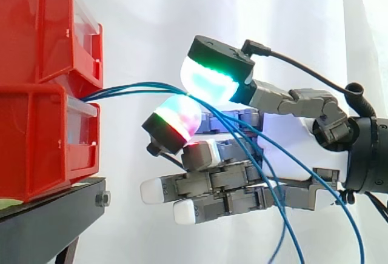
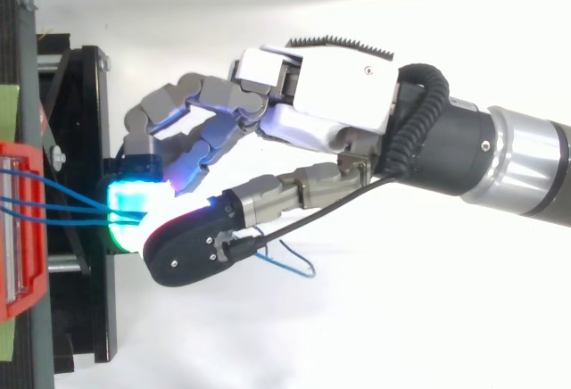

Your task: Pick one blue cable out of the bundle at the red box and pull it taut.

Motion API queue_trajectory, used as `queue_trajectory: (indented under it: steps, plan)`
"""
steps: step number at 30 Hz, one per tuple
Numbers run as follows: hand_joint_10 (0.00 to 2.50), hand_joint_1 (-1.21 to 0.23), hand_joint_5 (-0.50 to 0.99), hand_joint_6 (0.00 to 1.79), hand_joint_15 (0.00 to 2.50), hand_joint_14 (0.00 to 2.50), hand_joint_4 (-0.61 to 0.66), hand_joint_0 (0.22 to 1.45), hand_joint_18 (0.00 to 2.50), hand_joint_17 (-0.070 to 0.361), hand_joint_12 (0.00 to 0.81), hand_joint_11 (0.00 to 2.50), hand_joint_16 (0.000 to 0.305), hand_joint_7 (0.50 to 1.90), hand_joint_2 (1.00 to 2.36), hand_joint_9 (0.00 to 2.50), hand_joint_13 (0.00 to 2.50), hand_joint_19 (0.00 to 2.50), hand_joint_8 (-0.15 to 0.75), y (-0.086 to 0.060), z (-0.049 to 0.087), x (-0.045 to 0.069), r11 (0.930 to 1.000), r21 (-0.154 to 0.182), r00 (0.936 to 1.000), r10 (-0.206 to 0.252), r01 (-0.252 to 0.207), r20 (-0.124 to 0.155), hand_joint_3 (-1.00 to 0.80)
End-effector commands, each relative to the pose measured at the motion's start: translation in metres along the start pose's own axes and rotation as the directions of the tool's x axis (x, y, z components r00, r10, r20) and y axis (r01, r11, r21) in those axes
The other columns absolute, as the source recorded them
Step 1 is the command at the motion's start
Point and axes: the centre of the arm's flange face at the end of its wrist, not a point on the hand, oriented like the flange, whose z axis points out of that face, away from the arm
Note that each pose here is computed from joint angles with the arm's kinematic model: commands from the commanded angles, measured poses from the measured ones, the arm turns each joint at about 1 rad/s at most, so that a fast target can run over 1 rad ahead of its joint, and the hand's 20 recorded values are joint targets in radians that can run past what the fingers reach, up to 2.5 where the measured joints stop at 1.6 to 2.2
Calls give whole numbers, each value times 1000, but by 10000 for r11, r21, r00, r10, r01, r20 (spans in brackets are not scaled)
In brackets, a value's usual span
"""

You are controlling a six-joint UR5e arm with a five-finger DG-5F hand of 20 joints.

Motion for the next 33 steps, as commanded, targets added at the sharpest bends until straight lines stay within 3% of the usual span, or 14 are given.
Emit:
queue_trajectory:
  steps: [1,7,14,19,22,33]
  plan:
    - [11,-675,-161,911,390,14,108,611,711,108,349,1203,48,1077,1013,1062,704,433,329,0,0,0,10000,1,10000,0,0,0,-211]
    - [12,-772,-165,921,383,14,57,643,712,106,345,1199,47,1091,1016,1038,696,416,323,0,0,0,10000,1,10000,0,0,0,-114]
    - [13,-914,-183,920,374,16,-4,725,648,101,321,1159,45,1060,1015,961,634,378,282,0,0,0,10000,1,10000,0,0,0,-268]
    - [14,-927,-199,924,355,15,-7,792,612,100,319,1133,45,1138,1012,924,600,366,267,0,0,0,10000,1,10000,0,0,0,-340]
    - [15,-890,-214,931,350,14,20,828,557,101,318,1089,45,1091,1014,865,552,395,253,0,0,0,10000,1,10000,0,0,0,-309]
    - [15,-909,-229,924,325,12,51,851,529,99,312,1036,44,981,1003,773,514,336,227,0,0,0,10000,1,10000,0,0,0,-453]
